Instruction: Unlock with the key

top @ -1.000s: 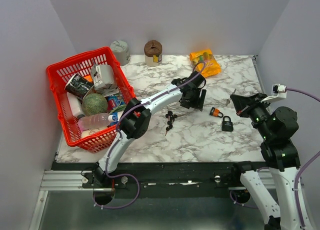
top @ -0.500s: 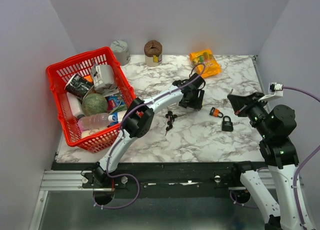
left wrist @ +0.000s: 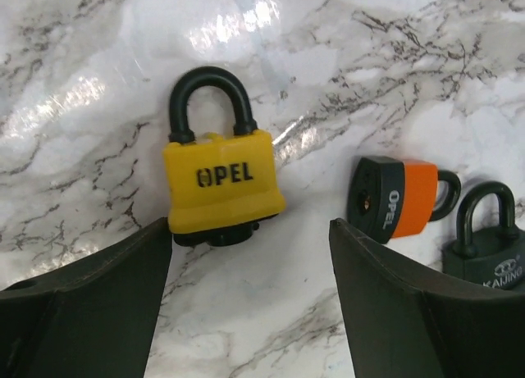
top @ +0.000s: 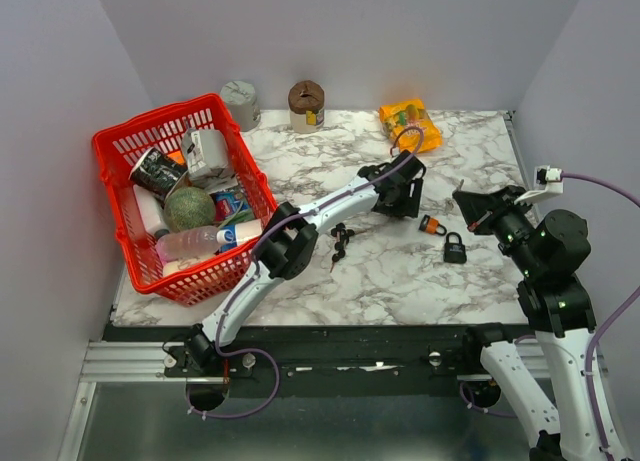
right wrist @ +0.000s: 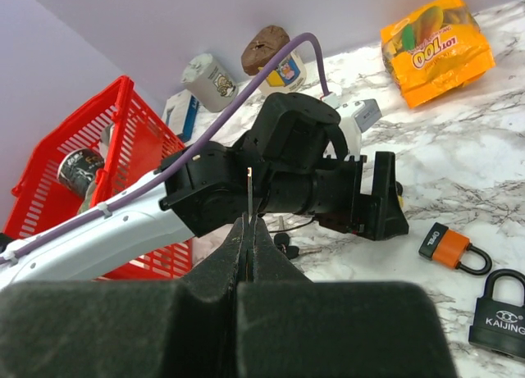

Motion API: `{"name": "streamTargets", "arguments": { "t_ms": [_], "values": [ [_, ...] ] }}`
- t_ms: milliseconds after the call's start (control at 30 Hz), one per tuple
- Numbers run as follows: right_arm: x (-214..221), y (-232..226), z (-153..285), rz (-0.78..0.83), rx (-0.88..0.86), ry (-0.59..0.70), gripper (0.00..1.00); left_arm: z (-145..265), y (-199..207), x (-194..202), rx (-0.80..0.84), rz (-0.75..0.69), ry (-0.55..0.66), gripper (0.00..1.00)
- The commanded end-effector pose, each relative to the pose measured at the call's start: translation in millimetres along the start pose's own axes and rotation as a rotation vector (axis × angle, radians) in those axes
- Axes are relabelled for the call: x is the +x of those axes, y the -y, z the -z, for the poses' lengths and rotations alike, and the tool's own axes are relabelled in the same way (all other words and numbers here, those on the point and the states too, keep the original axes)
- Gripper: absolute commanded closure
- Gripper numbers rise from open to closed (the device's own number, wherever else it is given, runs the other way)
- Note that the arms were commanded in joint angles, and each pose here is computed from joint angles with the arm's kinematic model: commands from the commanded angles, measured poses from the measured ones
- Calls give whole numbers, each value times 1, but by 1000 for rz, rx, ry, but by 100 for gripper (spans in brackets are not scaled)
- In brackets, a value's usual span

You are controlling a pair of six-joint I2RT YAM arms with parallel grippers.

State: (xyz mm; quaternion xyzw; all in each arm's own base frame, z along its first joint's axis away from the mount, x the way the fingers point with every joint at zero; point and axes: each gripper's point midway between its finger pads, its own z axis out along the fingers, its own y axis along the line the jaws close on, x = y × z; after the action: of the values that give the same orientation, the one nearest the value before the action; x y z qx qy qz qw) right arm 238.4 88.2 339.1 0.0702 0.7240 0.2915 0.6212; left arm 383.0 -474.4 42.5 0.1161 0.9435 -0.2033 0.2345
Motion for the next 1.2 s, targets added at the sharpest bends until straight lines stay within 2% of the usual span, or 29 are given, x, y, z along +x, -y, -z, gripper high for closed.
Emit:
{"name": "streamTargets", "arguments": {
  "t_ms": [0, 233, 333, 467, 500, 567, 600, 667, 700, 733, 767, 867, 900, 967, 1000, 1067, 1100, 1167],
  "values": [
    [-3, -4, 0, 11, -23, 14, 99, -27, -47, 7, -160, 9, -16, 18],
    [-2, -3, -1, 10, -23, 9, 99, -34, -51, 3, -181, -6, 0, 22],
    [-2, -4, -1, 9, -26, 5, 99, -38, -51, 4, -174, -23, -4, 27],
    [1, -3, -3, 15, -28, -7, 99, -44, -44, 13, -118, -57, -41, 39],
    [3, -2, -4, 17, -26, -11, 99, -44, -44, 15, -115, -58, -48, 46],
    [5, -1, -5, 34, -27, -22, 99, -42, -47, 21, -118, -62, -73, 55],
    [7, 0, -5, 42, -27, -28, 99, -38, -47, 21, -119, -65, -78, 65],
    [12, 3, -6, 79, -27, -52, 99, -35, -58, 32, -129, -51, -115, 77],
    [16, 7, -8, 90, -19, -68, 99, -22, -54, 23, -113, -41, -99, 92],
    [22, 10, -8, 101, -15, -95, 99, -17, -54, 23, -101, -18, -100, 98],
    [26, 10, -8, 137, -29, -115, 99, -16, -62, 28, -102, 7, -112, 100],
    [41, 11, -9, 176, -60, -185, 99, 20, -40, 7, 2, 79, -59, 100],
    [43, 9, -9, 185, -76, -197, 99, 46, -27, -11, 50, 95, -12, 100],
    [52, 2, -9, 198, -133, -251, 99, 68, -12, -22, 112, 144, 17, 100],
    [56, 0, -9, 198, -151, -279, 99, 96, 4, -34, 179, 154, 42, 100],
    [70, -2, -9, 180, -178, -360, 99, 113, 10, -34, 222, 207, 36, 100],
    [71, -5, -8, 190, -189, -378, 99, 134, 20, -39, 273, 218, 46, 100],
    [79, -5, -5, 195, -187, -417, 99, 143, 21, -34, 303, 243, 46, 100]
  ]
}}
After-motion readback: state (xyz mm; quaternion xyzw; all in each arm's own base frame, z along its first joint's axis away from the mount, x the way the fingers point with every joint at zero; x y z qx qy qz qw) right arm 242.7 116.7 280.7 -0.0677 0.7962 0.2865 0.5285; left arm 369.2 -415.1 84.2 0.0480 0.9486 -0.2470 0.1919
